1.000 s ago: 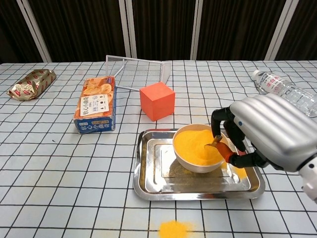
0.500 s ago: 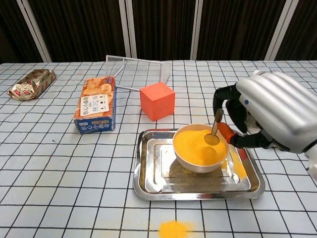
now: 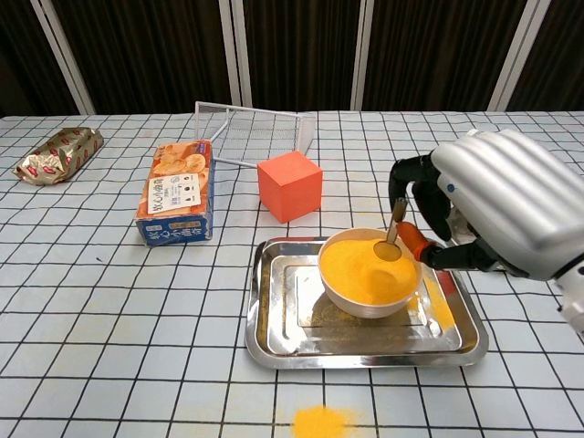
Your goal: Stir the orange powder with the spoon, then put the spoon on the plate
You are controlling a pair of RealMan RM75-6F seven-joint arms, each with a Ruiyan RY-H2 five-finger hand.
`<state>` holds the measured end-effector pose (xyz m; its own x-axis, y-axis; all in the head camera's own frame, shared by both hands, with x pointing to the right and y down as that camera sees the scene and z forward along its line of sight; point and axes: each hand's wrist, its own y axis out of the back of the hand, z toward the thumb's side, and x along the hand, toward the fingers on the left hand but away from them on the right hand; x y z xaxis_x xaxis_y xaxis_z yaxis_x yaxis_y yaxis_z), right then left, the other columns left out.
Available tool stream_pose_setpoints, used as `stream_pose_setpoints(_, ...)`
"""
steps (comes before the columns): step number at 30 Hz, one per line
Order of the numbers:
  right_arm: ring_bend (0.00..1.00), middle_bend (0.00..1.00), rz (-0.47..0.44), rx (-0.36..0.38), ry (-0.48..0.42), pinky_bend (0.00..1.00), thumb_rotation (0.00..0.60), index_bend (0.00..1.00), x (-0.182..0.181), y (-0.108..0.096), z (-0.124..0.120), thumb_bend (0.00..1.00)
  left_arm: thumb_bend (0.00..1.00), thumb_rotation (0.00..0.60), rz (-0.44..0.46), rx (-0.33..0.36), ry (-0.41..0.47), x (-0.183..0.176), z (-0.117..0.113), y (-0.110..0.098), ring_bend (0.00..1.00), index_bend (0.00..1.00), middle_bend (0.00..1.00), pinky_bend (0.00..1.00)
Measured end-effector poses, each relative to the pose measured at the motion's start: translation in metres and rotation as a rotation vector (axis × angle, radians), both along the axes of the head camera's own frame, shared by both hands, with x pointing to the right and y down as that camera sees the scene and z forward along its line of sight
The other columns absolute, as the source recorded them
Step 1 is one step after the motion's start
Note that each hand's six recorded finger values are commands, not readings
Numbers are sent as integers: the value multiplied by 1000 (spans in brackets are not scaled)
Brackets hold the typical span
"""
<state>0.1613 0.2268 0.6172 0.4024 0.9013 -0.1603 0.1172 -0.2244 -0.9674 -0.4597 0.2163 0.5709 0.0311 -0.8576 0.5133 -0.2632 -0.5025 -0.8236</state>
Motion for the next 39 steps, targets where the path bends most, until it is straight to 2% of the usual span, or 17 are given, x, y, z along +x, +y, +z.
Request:
stream_pose_setpoints(4, 593, 770, -14, 7, 34, 524, 600, 957, 1, 0, 2, 712, 0, 600, -1, -2, 1, 0, 0, 0, 0, 0, 0, 0)
stream_pose_setpoints(16, 593, 770, 35, -12, -2, 525, 600, 958, 8, -8, -6, 712, 0, 600, -1, -5, 1, 0, 1, 0, 0, 0, 0, 0)
stream_pose_setpoints(22, 593, 770, 100, 37, 6, 524, 600, 957, 27, -32, -19, 711, 0, 600, -1, -3, -1, 0, 0, 0, 0, 0, 0, 0)
stream_pose_setpoints(27, 593, 770, 195, 64, 52, 524, 600, 957, 63, -60, -25, 713, 0, 600, -1, -5, -3, 0, 1, 0, 0, 0, 0, 0)
stream_pose_setpoints(33, 593, 770, 319, 9, 85, 524, 600, 957, 103, -72, -10, 713, 0, 600, 1, -2, -2, 1, 0, 1, 0, 0, 0, 0)
stream_pose_setpoints(39, 593, 770, 453, -109, 101, 524, 600, 957, 137, -69, 23, 712, 0, 600, -1, -3, -1, 1, 1, 0, 0, 0, 0, 0)
